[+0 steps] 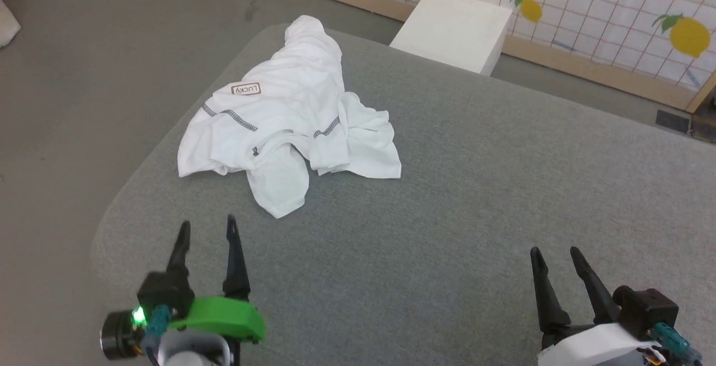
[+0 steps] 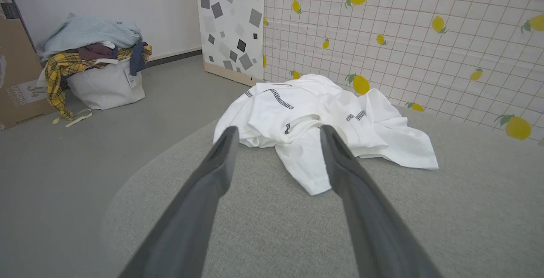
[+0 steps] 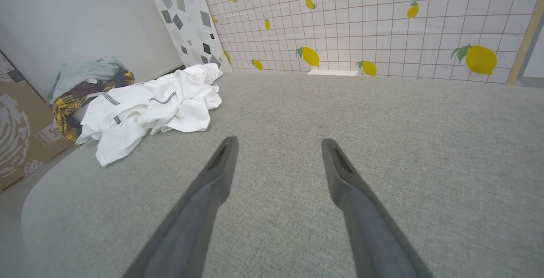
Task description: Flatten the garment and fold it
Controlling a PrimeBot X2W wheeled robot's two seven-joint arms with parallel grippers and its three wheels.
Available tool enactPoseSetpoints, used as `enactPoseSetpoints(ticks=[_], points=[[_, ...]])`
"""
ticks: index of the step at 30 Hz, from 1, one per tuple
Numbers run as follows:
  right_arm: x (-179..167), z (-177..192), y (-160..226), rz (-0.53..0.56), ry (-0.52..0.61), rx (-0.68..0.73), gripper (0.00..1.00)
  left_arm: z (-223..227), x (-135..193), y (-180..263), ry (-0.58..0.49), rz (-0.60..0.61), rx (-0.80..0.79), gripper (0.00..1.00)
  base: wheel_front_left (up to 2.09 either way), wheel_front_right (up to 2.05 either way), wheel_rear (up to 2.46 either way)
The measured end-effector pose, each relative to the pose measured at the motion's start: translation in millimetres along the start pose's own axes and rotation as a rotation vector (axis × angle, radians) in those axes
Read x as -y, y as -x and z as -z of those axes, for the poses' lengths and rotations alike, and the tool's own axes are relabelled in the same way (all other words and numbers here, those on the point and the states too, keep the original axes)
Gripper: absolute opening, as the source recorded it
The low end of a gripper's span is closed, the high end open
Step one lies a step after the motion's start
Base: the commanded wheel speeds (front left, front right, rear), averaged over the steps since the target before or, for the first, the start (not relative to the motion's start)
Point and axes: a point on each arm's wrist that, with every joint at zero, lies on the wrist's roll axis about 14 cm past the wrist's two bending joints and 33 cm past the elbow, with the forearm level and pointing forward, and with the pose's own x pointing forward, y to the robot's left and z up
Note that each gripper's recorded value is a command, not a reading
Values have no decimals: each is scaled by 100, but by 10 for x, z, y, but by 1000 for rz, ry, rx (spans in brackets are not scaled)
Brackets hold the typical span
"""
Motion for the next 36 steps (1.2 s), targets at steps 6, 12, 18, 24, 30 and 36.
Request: enactPoseSetpoints(ticks=[6, 12, 18, 24, 30, 36], points=[[158, 43, 9, 42, -3, -17, 100, -217, 114, -465, 56, 66, 59, 100, 0, 0, 0], [305, 16, -99, 67, 19, -18, 100, -202, 184, -1134, 104, 119, -45, 100, 0, 0, 0], [563, 67, -196, 121, 24, -37, 100, 119, 280, -1729, 145, 114, -290, 100, 0, 0, 0], [900, 253, -138, 208, 12, -80, 100, 701, 567, -1954, 169, 146, -601, 100, 0, 0, 0], [1173, 455, -13, 286, -2, -130, 100, 1478, 733, -1743, 134, 112, -938, 100, 0, 0, 0], [1305, 603, 32, 321, -12, -160, 100, 1790, 759, -1694, 114, 66, -1080, 100, 0, 0, 0]])
